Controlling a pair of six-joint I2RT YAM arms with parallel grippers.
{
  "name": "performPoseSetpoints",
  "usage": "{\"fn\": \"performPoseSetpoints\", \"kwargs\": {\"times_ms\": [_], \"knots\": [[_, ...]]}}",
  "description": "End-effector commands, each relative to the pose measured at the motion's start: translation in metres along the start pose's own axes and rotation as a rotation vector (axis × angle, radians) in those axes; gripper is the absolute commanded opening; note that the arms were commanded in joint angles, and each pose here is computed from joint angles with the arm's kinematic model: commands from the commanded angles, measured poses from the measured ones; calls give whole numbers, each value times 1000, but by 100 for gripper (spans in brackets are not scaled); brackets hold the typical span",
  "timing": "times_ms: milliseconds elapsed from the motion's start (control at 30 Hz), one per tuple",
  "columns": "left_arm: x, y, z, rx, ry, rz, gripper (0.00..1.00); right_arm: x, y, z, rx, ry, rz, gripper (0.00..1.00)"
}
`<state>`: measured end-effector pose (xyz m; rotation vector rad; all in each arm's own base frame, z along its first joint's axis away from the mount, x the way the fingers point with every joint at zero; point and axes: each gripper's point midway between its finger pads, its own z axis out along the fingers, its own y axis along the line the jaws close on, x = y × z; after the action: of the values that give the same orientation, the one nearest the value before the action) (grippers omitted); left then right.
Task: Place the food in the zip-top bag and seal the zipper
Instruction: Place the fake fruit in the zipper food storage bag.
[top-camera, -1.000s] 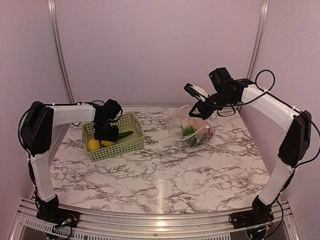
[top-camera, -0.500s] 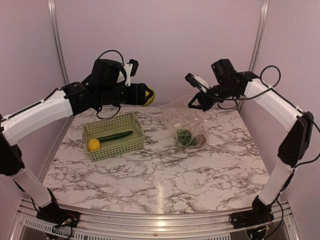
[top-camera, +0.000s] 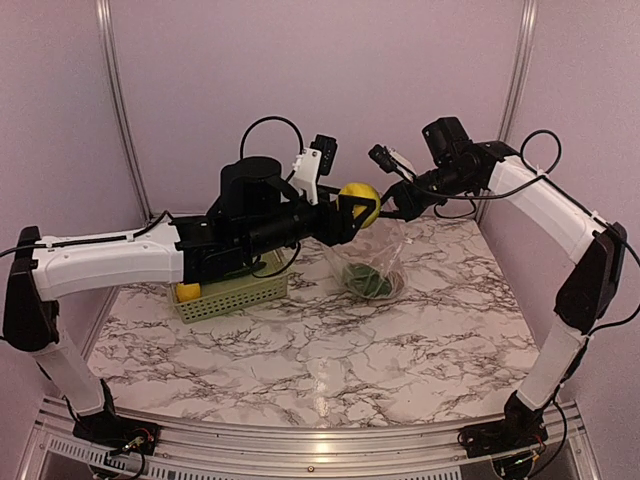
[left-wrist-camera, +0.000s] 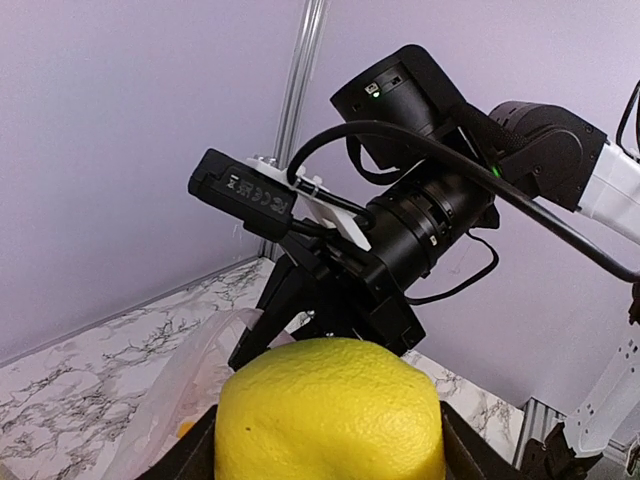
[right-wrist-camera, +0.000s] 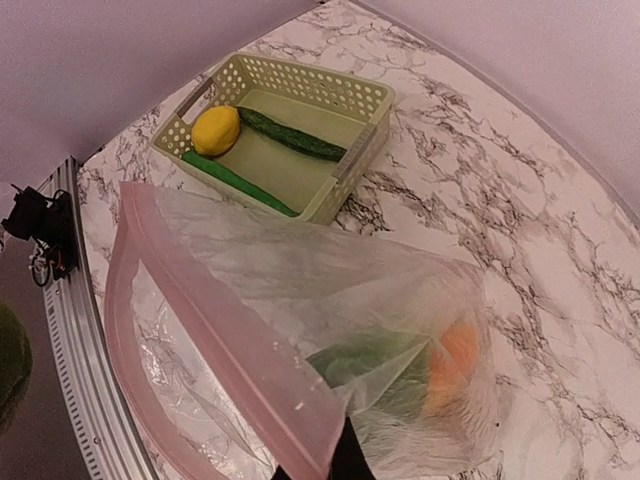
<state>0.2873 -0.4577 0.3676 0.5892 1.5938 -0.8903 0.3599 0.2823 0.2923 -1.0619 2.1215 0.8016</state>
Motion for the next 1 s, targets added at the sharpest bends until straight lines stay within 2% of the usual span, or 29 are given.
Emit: {"fn": "performPoseSetpoints", "kwargs": {"times_ms": [0,200,300,433,633,733,967], "knots": [[-9,-8,12,-13,-86,34,47,-22,22,-20,-35,-73,-35,0],[17,3,26,-104,-20,36,47,-23,24,-23,-36,-80,-41,0],[30,14,33,-166,26,33,54,-24,25,-26,-33,-86,-47,0],[44,26,43,-239,74,43,54,-25,26,-27,-31,-90,-52,0],[51,46,47,-358,94,52,55,-24,26,-25,-37,-88,-50,0],[56,53,50,-401,110,66,62,-23,26,-24,-41,-87,-48,0],[56,53,66,-421,131,75,85,-23,25,-19,-57,-85,-43,0]]}}
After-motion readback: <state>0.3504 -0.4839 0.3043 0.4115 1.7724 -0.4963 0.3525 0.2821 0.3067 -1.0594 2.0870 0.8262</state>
